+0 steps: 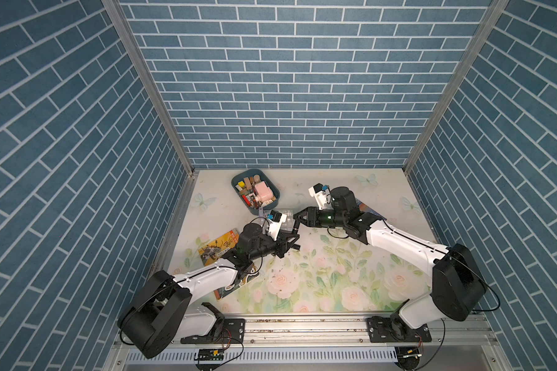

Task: Arrange the lipsticks in the organizer
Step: Pick up the lipstick at the center of the board, then place the lipstick in the storage box.

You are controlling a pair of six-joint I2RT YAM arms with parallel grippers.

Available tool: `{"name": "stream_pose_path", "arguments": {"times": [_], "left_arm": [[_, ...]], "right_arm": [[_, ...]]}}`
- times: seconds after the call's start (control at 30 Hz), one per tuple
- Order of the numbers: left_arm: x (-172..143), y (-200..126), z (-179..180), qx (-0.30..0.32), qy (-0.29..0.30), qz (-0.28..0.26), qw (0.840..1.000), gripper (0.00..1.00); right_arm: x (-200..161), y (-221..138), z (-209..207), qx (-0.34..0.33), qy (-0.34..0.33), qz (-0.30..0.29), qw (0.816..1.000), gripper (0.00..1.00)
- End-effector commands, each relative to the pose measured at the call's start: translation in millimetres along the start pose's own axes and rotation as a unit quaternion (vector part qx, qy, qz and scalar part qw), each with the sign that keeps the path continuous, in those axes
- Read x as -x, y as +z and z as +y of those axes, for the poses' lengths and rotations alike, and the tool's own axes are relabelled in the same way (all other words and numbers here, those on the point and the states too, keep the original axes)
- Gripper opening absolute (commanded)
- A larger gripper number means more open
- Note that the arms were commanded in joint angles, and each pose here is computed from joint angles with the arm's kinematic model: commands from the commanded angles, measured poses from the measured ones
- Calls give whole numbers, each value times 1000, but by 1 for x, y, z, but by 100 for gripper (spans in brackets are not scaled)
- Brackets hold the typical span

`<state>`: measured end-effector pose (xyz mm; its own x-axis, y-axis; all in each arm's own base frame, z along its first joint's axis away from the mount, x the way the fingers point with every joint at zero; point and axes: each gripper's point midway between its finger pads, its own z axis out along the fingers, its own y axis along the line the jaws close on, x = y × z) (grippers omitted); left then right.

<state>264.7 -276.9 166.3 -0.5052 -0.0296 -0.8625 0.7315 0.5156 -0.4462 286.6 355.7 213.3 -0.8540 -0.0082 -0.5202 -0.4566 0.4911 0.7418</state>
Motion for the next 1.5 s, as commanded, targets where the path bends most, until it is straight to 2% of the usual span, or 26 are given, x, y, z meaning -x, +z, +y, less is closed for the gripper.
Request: {"name": "stream_pose_path", "arguments": {"times": [0.0,0.1,0.17,0.2,0.3,0.37,0.43,0.5,0.53,0.6,0.67,0.83,0.9,1.03,1.47], "left_arm": [[6,-1,-9,-18,10,-6,1000,5],[7,-2,-8,-15,6,-7,1000,7],[10,-3,-5,0,2,-10,1000,14],[12,-4,-3,7,-4,-12,1000,20],[28,-12,9,63,-32,-20,997,48],[36,-26,31,141,-56,-21,988,56],[35,-51,66,250,-78,-22,965,61],[27,-84,105,356,-100,-23,929,65],[20,-96,120,392,-109,-16,913,65],[9,-118,145,440,-134,-5,888,66],[2,-129,156,450,-159,-6,879,66],[10,-138,158,425,-186,-55,884,66],[12,-140,159,424,-189,-61,884,66],[-6,-146,164,425,-204,-52,880,66],[-8,-150,166,417,-217,-63,881,65]], "right_arm": [[0,3,3,3,-9,6,1000,37],[1,5,4,6,-4,1,1000,32],[2,8,3,4,3,-3,1000,27],[4,9,1,2,7,-8,1000,26],[25,7,-7,-22,22,-66,997,21],[46,3,-19,-61,37,-127,989,18],[60,0,-35,-136,32,-190,972,17],[65,-1,-45,-235,-6,-240,942,16],[67,-1,-41,-265,-32,-266,926,15],[68,6,-30,-285,-71,-301,907,15],[71,20,-21,-290,-105,-317,897,13],[66,75,-13,-274,-159,-286,904,10],[67,89,-10,-264,-162,-281,908,9],[66,117,-16,-263,-169,-260,914,8],[70,159,-23,-253,-176,-239,921,7]]}}
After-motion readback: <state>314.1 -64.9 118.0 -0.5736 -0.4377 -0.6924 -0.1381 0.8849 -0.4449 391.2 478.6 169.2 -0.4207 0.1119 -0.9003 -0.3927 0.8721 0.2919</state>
